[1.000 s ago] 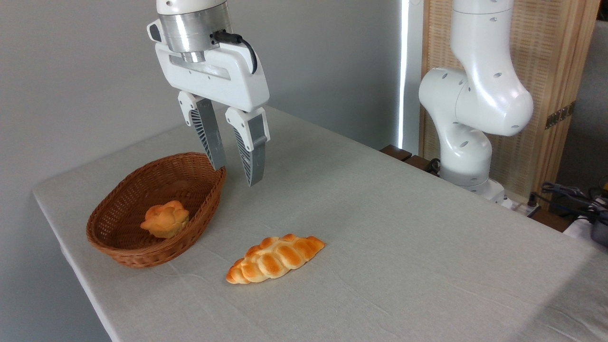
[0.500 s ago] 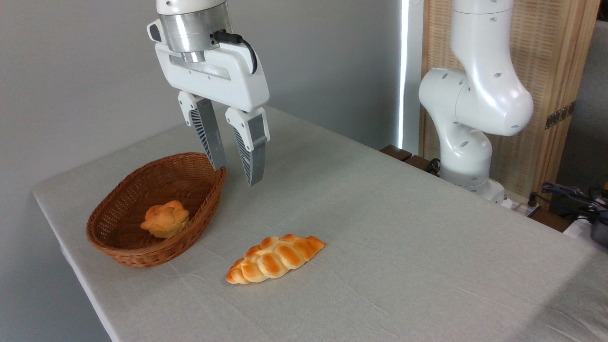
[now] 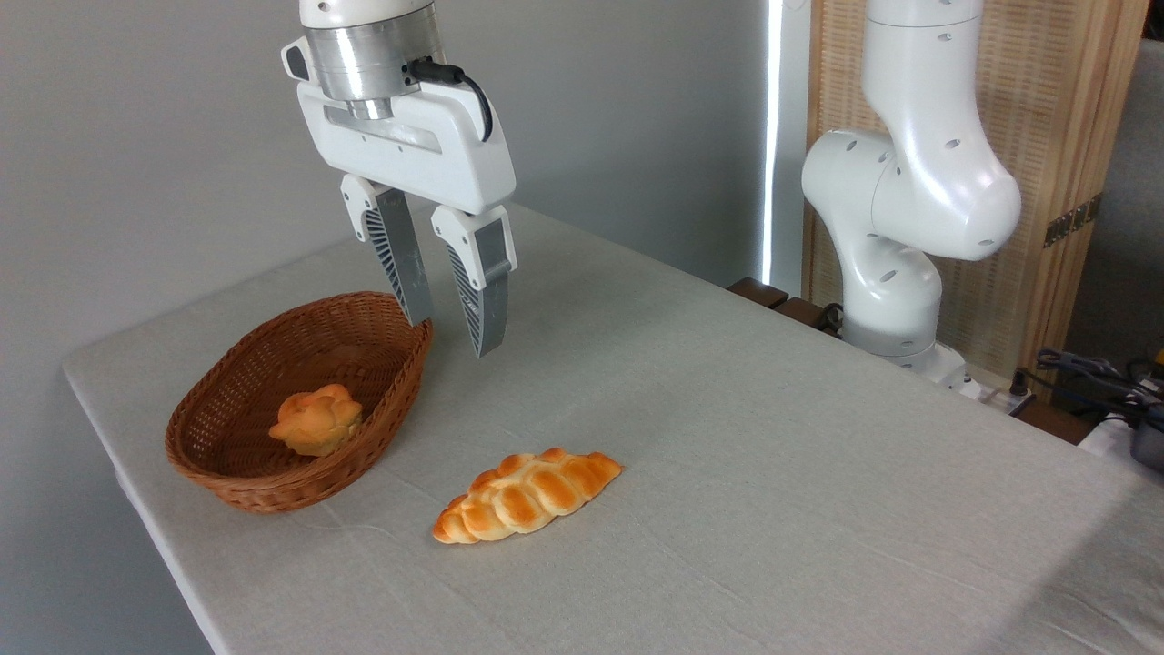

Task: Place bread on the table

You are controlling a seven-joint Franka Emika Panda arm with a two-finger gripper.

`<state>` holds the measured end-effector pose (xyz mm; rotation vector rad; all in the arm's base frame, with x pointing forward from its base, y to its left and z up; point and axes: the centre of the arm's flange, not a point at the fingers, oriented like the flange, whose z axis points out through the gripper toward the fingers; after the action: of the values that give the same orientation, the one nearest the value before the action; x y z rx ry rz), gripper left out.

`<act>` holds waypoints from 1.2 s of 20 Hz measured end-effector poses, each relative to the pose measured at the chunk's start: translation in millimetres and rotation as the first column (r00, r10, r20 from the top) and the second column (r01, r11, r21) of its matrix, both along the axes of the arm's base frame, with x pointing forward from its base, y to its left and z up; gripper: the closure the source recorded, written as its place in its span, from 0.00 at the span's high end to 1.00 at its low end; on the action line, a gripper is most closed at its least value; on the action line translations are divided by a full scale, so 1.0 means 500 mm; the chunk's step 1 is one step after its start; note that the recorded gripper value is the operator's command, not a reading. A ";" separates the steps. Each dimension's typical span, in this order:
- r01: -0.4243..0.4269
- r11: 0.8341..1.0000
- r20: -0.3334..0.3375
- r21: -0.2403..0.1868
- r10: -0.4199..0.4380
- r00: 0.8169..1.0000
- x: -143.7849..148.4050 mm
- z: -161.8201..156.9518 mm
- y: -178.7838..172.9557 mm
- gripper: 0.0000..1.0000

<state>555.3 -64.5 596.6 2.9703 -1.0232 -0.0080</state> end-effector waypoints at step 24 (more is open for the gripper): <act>0.018 1.000 -0.015 -0.002 -0.018 1.000 -0.003 -0.007 -0.022 1.00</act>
<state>553.7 -75.6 592.9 2.9541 -1.0479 -0.0291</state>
